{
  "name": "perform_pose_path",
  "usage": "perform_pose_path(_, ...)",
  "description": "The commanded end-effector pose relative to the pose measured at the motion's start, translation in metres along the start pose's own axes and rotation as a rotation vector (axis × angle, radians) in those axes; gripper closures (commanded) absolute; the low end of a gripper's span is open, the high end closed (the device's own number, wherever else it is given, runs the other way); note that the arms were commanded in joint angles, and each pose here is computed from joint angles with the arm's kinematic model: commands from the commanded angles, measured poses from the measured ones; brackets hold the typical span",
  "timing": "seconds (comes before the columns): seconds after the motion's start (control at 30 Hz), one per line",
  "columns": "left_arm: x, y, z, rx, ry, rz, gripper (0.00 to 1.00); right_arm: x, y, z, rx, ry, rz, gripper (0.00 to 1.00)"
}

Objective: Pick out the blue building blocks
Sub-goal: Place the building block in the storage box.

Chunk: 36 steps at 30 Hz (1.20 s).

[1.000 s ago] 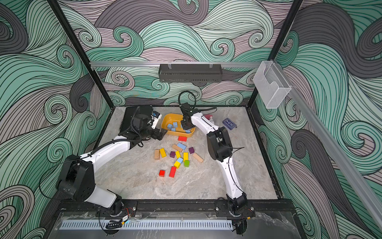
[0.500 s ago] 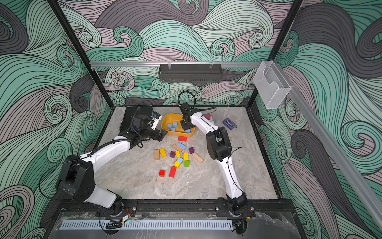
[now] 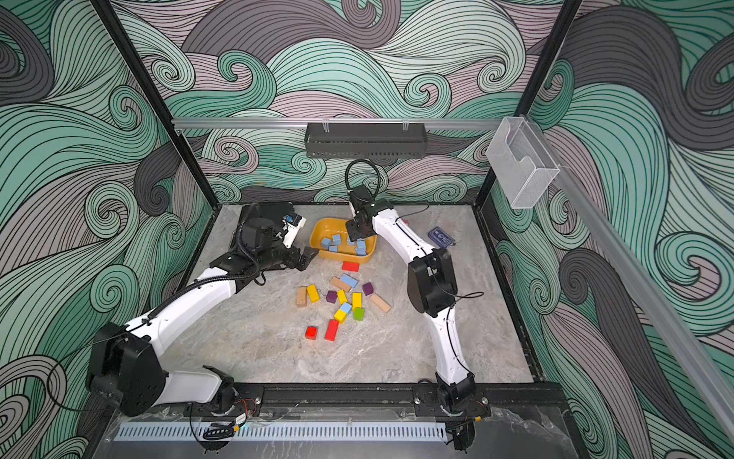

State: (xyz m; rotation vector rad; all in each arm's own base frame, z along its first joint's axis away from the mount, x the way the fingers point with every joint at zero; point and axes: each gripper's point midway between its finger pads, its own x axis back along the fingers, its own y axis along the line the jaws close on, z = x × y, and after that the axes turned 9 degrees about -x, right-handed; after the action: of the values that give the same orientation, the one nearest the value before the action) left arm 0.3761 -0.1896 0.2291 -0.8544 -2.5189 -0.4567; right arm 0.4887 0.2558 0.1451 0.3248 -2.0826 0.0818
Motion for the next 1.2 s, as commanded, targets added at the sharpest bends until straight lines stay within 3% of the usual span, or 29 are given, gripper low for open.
perform_pose_path(0.0,0.014,-0.004,0.0,-0.02,-0.003,0.013,0.01,0.015,0.008,0.005,0.001,0.004,-0.029,0.32)
perform_pose_path(0.23,0.02,-0.006,0.012,-0.021,0.012,0.002,0.01,-0.003,0.009,0.016,-0.032,0.047,-0.029,0.28)
perform_pose_path(0.9,0.0,0.001,0.035,0.012,0.09,-0.03,0.01,-0.071,0.003,0.037,-0.135,0.161,-0.002,0.19)
perform_pose_path(1.17,-0.004,0.002,0.038,0.012,0.106,-0.033,0.01,-0.085,0.016,0.039,-0.177,0.193,-0.08,0.18)
